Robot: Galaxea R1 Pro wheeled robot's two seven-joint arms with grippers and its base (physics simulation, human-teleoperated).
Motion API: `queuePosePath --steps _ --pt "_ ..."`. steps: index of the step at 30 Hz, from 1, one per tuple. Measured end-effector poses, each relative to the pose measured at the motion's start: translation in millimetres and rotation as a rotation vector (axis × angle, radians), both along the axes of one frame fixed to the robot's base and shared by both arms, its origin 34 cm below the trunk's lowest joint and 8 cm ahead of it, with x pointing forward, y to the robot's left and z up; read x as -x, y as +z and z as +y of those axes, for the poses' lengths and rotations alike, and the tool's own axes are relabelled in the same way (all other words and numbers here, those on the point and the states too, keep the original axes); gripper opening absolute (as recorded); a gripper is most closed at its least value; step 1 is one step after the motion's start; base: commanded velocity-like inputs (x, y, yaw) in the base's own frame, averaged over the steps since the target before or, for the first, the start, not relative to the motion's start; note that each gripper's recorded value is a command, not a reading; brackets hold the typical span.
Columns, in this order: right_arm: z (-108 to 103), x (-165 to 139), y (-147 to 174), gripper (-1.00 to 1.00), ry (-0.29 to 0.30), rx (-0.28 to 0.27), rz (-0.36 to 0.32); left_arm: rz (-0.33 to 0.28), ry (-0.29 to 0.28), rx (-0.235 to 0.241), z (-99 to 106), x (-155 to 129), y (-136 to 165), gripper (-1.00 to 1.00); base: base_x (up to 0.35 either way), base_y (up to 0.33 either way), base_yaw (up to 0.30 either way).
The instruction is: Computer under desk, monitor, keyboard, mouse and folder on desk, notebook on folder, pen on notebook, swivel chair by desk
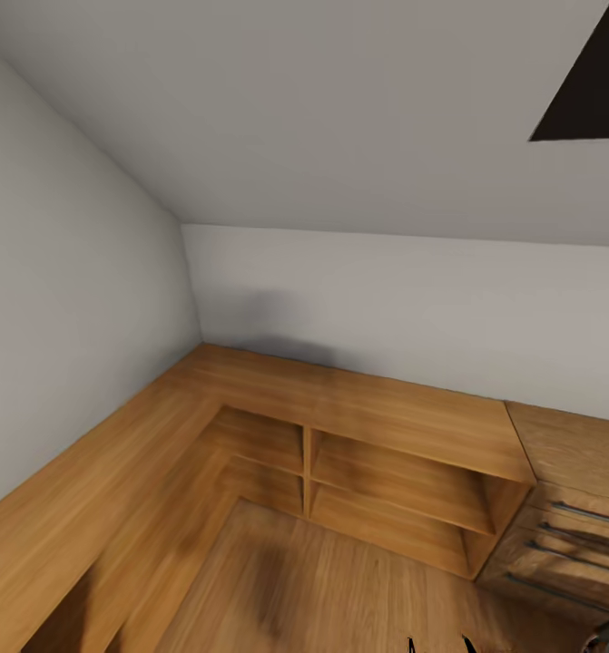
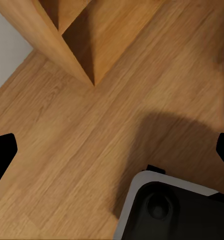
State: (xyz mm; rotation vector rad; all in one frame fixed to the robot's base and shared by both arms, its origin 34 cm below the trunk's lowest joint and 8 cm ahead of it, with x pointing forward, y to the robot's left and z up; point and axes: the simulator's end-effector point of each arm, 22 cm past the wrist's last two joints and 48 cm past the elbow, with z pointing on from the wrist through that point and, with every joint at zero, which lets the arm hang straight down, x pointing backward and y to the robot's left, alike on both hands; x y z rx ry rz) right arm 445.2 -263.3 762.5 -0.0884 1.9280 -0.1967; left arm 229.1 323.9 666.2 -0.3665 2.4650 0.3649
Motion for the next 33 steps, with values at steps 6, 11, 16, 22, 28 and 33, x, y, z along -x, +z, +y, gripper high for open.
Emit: queuePosePath --steps 6,11,16,22,28,33 --pt "0.1 -0.1 0.1 1.00 0.000 0.000 0.000 0.000 -0.001 0.000 0.0 0.1 0.0 1.00 0.000 0.000 -0.297" --pt "0.0 0.2 -0.2 1.00 0.000 0.000 0.001 0.001 -0.001 0.000 0.0 0.3 0.0 1.00 0.021 0.023 -0.298" --pt "1.8 0.3 -0.5 1.00 0.008 -0.002 0.003 0.000 -0.002 0.000 -0.3 0.2 0.0 1.00 0.152 0.150 -0.299" --pt "3.4 0.3 -0.8 1.00 0.015 -0.005 0.004 -0.002 -0.005 0.001 -0.8 -0.3 0.3 1.00 0.235 0.225 -0.299" --pt "3.5 0.3 -0.8 1.00 0.016 -0.005 0.004 -0.003 -0.005 0.001 -0.8 -0.6 0.5 1.00 0.246 0.234 -0.299" --pt "3.5 0.3 -0.8 1.00 0.015 -0.005 0.004 -0.005 -0.006 0.000 -0.8 -0.7 0.6 1.00 0.255 0.234 -0.299"
